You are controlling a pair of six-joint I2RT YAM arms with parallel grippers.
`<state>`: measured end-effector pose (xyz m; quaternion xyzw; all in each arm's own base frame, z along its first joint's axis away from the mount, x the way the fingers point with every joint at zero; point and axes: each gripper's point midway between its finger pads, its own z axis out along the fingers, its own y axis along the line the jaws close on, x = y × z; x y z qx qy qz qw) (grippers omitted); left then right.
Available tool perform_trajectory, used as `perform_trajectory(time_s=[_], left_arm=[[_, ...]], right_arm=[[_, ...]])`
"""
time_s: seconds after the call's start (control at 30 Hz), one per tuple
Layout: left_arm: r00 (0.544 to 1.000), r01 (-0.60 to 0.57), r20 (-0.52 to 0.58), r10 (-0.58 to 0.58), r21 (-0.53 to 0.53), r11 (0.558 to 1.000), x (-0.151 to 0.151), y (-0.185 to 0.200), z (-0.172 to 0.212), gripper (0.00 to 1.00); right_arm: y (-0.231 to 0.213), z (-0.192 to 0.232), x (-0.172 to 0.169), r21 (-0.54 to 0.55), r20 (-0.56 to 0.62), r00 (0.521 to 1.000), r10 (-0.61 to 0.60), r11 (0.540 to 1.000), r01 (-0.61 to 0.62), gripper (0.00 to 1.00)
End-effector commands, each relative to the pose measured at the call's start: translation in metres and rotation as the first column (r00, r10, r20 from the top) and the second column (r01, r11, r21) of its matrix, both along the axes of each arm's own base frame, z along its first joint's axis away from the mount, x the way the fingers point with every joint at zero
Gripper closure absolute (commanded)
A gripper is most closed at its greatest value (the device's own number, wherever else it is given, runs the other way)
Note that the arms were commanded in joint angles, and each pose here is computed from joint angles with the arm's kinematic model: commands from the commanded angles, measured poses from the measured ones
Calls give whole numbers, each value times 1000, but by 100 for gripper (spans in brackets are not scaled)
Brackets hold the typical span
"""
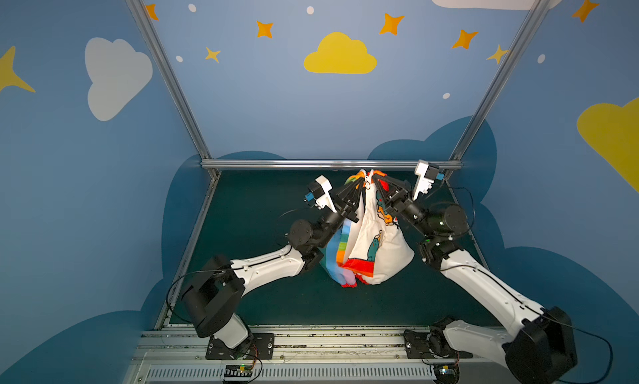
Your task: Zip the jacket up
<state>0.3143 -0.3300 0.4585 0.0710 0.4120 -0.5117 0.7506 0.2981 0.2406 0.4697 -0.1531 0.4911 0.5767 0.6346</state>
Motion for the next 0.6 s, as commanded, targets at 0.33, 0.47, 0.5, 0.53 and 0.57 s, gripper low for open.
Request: perform_trajectory(time_s=[0.33, 0.47, 0.5, 0.53, 0.57], left_arm=[[978, 158, -139, -157, -9, 987, 54, -2, -32, 97], [935, 178, -309, -175, -19, 984, 56, -8, -114, 97], [928, 175, -337, -160, 16, 984, 51, -14, -134, 97], [920, 163, -368, -137, 42, 986, 46, -17, -152, 97], [910, 162, -394, -129, 52, 985, 42, -20, -165, 97]], right_arm=[[-25, 22, 39, 93, 45, 997, -68, 994, 64, 100], [-26, -55, 46, 75, -91, 993, -72, 994, 79, 100], [-26, -75, 47, 61, -126, 989, -73, 995, 81, 100], [-26, -93, 46, 45, -160, 984, -73, 996, 81, 100], [-25, -103, 45, 36, -177, 982, -71, 996, 79, 100]])
